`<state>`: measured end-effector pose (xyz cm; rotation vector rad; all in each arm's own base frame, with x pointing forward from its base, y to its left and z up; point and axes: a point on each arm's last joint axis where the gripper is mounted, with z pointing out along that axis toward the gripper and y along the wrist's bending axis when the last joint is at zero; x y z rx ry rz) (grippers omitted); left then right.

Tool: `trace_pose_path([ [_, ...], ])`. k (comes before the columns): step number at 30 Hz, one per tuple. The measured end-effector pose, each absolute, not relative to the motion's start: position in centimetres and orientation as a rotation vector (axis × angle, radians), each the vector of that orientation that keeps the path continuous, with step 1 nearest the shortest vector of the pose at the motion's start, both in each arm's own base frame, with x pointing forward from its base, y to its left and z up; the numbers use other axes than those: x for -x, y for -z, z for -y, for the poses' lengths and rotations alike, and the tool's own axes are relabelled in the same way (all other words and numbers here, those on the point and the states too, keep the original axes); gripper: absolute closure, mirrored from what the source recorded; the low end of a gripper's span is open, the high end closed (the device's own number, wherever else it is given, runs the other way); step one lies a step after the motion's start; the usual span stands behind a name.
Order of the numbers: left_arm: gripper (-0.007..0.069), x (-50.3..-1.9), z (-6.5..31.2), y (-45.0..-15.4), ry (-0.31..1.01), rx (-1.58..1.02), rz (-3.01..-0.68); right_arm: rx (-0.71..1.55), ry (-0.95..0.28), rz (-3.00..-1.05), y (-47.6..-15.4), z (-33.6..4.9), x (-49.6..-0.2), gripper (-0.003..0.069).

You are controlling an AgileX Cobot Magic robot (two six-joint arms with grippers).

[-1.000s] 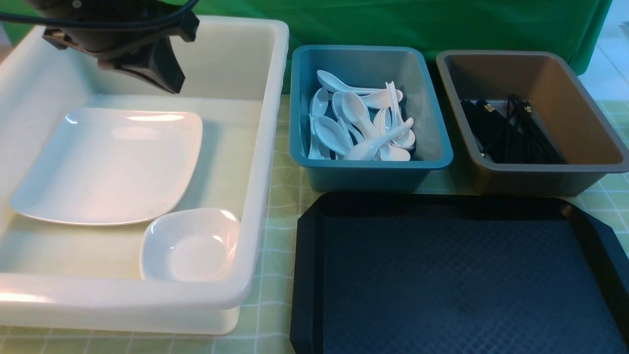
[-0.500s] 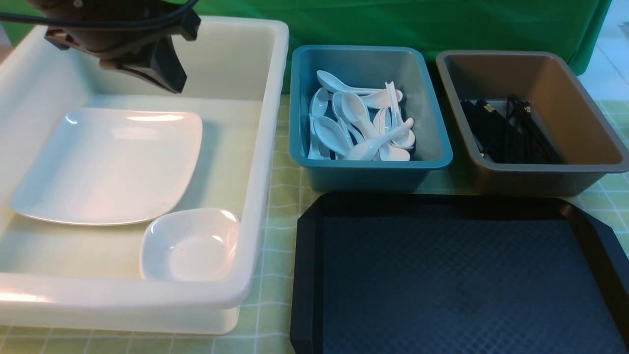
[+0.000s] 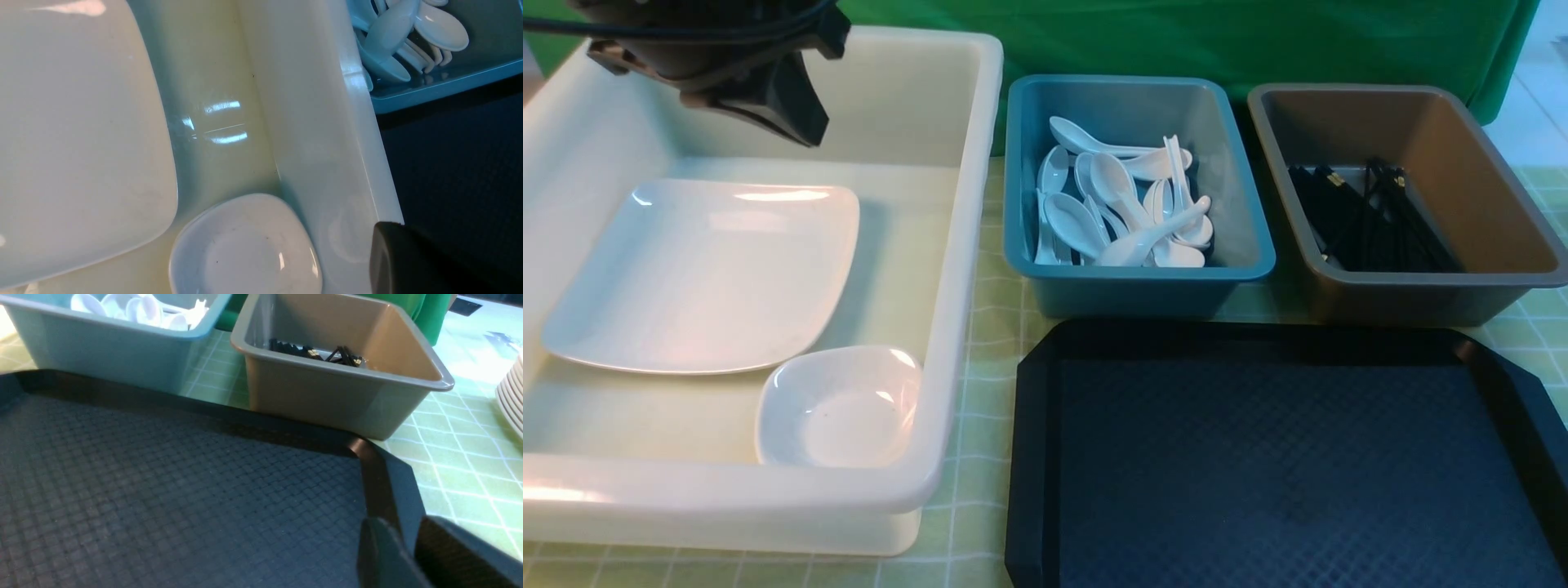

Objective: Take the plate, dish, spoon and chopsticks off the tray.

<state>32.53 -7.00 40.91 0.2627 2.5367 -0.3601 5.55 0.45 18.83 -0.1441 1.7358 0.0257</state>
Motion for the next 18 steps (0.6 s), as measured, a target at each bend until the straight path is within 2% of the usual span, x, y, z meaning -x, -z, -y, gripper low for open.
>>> trace_pose_path([
  [4,0.0642,-29.5,6.5,-43.1,0.358,-0.267,-2.471,0.144,-0.024,-1.735,-18.8,-0.4,-5.5,0.0516],
  [12,0.0642,-23.3,5.5,-44.3,0.342,-0.268,-2.401,0.144,-0.024,-1.733,-18.9,-0.4,-5.6,0.0497],
  [18,0.0642,-18.7,5.3,-43.7,0.473,-0.162,-2.087,0.144,-0.024,-1.733,-18.9,-0.4,-5.6,0.0480],
])
